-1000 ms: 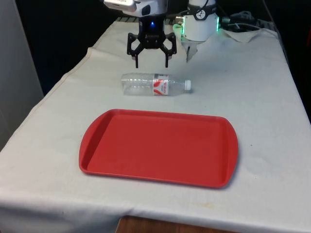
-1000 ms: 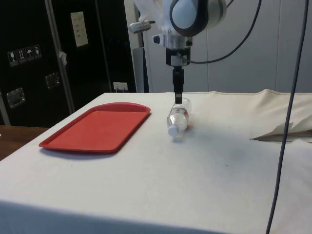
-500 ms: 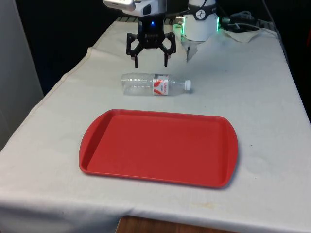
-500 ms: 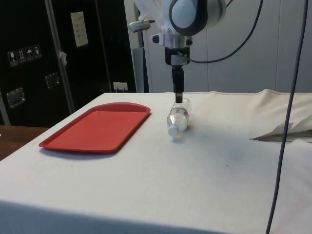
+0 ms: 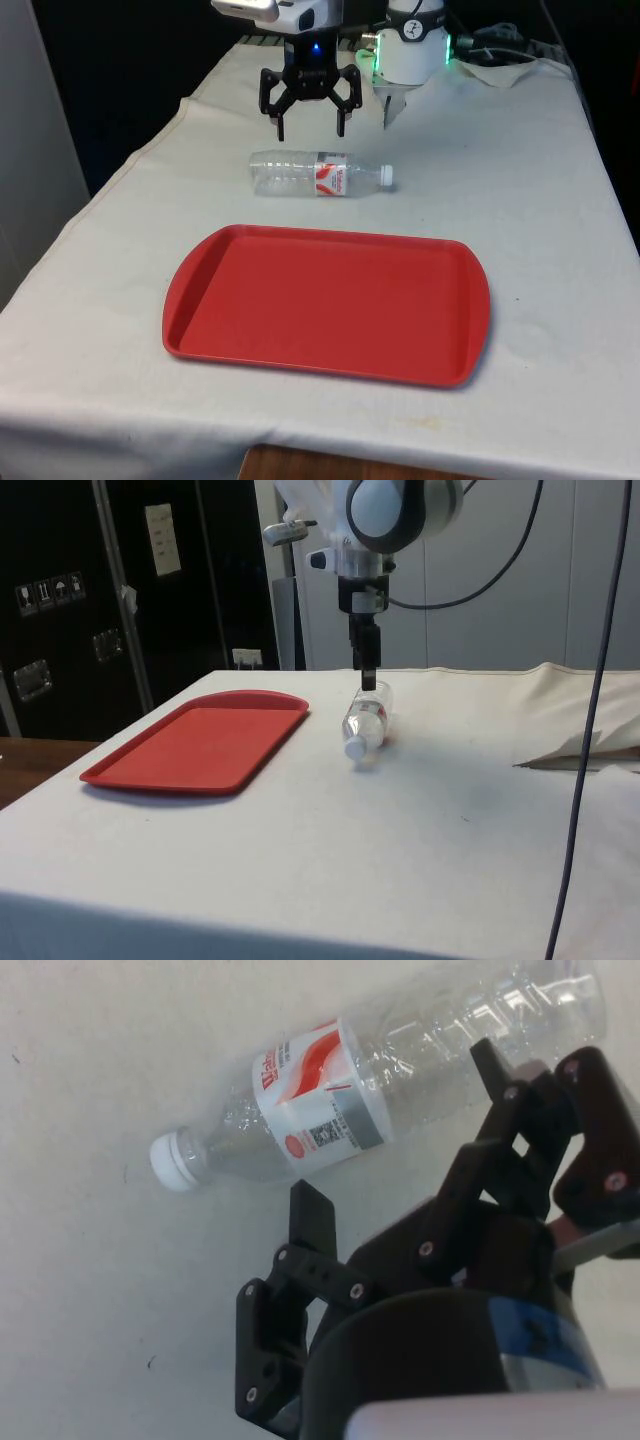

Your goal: Place the bottle upright on the tray.

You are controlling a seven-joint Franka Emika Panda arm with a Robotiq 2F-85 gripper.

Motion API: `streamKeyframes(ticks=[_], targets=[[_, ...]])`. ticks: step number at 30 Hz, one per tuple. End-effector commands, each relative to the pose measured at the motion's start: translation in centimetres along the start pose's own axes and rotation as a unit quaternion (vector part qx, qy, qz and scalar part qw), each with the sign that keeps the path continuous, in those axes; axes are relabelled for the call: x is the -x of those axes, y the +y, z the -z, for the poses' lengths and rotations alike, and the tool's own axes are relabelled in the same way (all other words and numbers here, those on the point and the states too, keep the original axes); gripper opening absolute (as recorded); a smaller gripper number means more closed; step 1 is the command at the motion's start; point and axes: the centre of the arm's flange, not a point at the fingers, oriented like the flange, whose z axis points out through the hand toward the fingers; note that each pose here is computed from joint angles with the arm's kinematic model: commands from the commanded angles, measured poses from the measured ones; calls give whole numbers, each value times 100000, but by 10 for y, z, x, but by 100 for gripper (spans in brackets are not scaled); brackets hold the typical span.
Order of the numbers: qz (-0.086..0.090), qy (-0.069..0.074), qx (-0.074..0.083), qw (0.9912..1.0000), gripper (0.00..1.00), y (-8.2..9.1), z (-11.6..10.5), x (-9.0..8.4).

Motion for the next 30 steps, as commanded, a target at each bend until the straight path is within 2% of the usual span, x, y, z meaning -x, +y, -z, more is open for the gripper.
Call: streamKeyframes(ticks=[1, 9, 10, 17, 18, 19, 20, 23, 24, 27, 28, 30], targets=[[507, 85, -118, 99999, 100, -1, 0, 0], [2971, 153, -276, 99955, 100, -2, 1, -1], [2500, 0, 0, 99969, 100, 0, 0, 0], [5388, 43, -681, 99852, 100, -3, 2, -1], [5688, 9, -715, 99836, 100, -3, 2, -1], [5299, -282, -283, 99859, 100, -1, 0, 0], [6037, -24, -751, 99815, 100, -3, 2, -1], [6986, -152, -820, 99752, 100, -2, 1, -1], [7730, -228, -880, 99697, 100, -3, 1, -1], [8623, -340, -975, 99622, 100, -3, 1, -1], [8341, -513, -549, 99649, 100, -1, -1, 0], [9315, -449, -1073, 99558, 100, -4, 0, -1]])
